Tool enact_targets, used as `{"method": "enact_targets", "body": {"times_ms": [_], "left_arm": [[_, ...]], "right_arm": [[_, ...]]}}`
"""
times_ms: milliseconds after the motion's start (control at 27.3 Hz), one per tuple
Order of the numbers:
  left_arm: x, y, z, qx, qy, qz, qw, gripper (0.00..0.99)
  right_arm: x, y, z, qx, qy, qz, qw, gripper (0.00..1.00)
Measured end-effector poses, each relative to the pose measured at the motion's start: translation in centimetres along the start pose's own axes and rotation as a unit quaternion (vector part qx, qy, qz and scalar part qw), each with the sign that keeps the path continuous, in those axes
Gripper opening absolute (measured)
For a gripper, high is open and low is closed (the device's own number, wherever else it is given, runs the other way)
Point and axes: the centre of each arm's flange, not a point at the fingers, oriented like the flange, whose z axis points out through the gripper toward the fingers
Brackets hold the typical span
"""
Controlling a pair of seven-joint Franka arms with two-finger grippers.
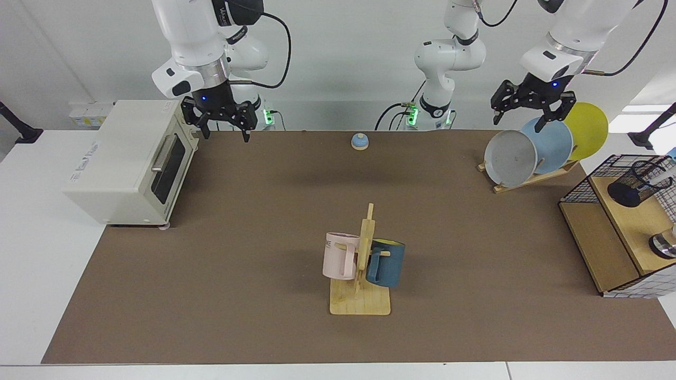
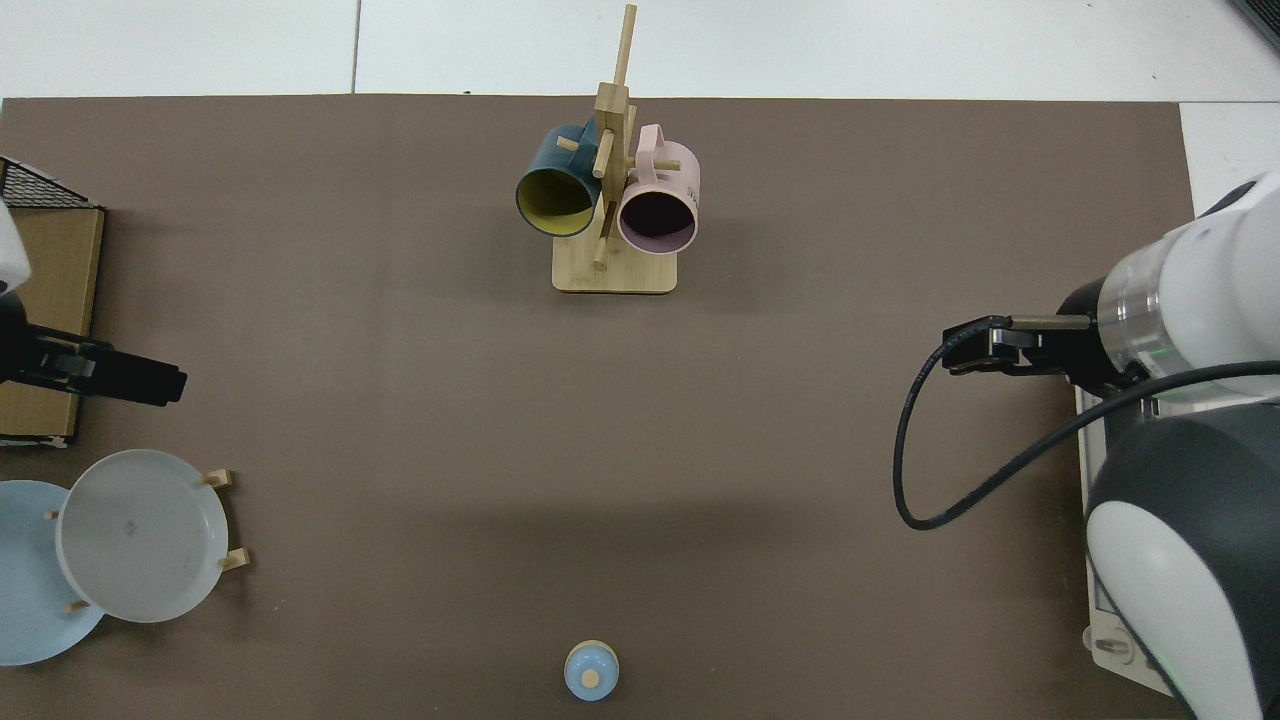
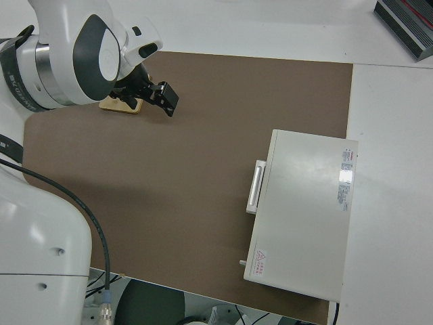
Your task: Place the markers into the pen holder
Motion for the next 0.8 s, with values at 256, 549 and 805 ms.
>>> {"method": "enact_targets", "body": {"times_ms": [256, 549, 805], "left_arm": [[-0.1, -1.0, -0.3, 0.001, 0.006, -0.010, 1.000, 0.982], [0.5, -1.6, 0.2, 0.003, 0.017, -0.019, 1.000, 0.991], [1.0, -1.8, 0.8, 0.004, 0.020, -0.022, 1.000, 0.991]], "right_arm": [[0.0, 0.0, 0.0, 0.000, 0.000, 0.000, 1.000, 1.00], [0.0, 0.0, 0.0, 0.000, 0.000, 0.000, 1.000, 1.00], [0.0, 0.0, 0.0, 0.000, 0.000, 0.000, 1.000, 1.00]]}}
